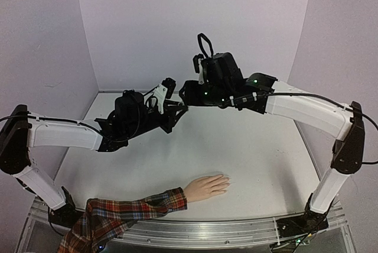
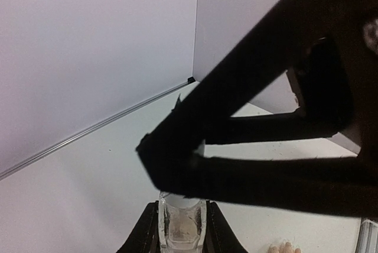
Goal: Paint the nails
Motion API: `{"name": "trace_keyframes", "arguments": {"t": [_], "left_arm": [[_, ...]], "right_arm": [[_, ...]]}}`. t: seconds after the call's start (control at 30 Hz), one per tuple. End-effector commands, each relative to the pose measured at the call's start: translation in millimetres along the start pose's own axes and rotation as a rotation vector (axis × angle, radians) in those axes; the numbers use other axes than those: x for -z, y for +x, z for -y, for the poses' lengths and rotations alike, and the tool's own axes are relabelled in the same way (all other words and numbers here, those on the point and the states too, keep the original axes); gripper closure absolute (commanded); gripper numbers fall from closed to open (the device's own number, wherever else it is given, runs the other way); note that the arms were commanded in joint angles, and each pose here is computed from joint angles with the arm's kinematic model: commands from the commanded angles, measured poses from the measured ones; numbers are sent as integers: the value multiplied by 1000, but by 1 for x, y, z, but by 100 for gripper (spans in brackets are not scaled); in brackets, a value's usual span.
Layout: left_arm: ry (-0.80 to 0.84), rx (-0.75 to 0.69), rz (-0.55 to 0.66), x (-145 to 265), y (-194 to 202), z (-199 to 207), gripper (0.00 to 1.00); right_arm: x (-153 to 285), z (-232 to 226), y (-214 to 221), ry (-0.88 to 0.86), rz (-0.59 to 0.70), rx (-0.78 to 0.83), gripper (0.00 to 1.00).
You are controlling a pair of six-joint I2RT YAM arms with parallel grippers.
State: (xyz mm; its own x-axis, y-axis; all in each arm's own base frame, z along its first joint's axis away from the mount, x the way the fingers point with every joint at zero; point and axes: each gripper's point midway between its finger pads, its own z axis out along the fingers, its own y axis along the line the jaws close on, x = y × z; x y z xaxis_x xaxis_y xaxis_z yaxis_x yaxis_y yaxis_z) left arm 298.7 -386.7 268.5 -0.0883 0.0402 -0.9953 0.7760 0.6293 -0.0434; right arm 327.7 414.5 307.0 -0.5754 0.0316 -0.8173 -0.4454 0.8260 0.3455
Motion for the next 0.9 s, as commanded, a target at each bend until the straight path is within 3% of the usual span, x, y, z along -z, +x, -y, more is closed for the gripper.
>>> {"name": "trace_keyframes", "arguments": {"t": [0.0, 0.3, 0.4, 0.47, 0.53, 0.6, 0.63, 0.7, 0.8, 0.87], "left_arm": [[-14, -16, 102, -1, -39, 1, 100], [6, 17, 118, 5, -46, 4, 100], [88, 22, 125, 9, -51, 18, 100], [191, 14, 130, 17, -54, 32, 100], [371, 27, 140, 33, -60, 48, 100], [591, 50, 158, 59, -68, 62, 100], [775, 52, 170, 83, -74, 77, 100], [1031, 37, 148, 118, -75, 94, 100], [1152, 55, 73, 121, -75, 100, 100], [1095, 39, 83, 109, -75, 96, 100]], "right_arm": [[-4, -5, -6, 26, 4, 41, 58], [-11, -8, 0, 13, -19, 87, 74], [-7, -9, 1, 1, -22, 144, 95], [0, -10, 1, -32, -26, 213, 100], [14, -27, 15, -185, -69, 346, 100], [46, -57, 38, -476, -114, 517, 100], [62, -64, 58, -640, -157, 574, 100], [96, -73, 73, -884, -177, 616, 100], [111, -78, 73, -1003, -195, 591, 100], [106, -71, 72, -974, -196, 586, 100]]}}
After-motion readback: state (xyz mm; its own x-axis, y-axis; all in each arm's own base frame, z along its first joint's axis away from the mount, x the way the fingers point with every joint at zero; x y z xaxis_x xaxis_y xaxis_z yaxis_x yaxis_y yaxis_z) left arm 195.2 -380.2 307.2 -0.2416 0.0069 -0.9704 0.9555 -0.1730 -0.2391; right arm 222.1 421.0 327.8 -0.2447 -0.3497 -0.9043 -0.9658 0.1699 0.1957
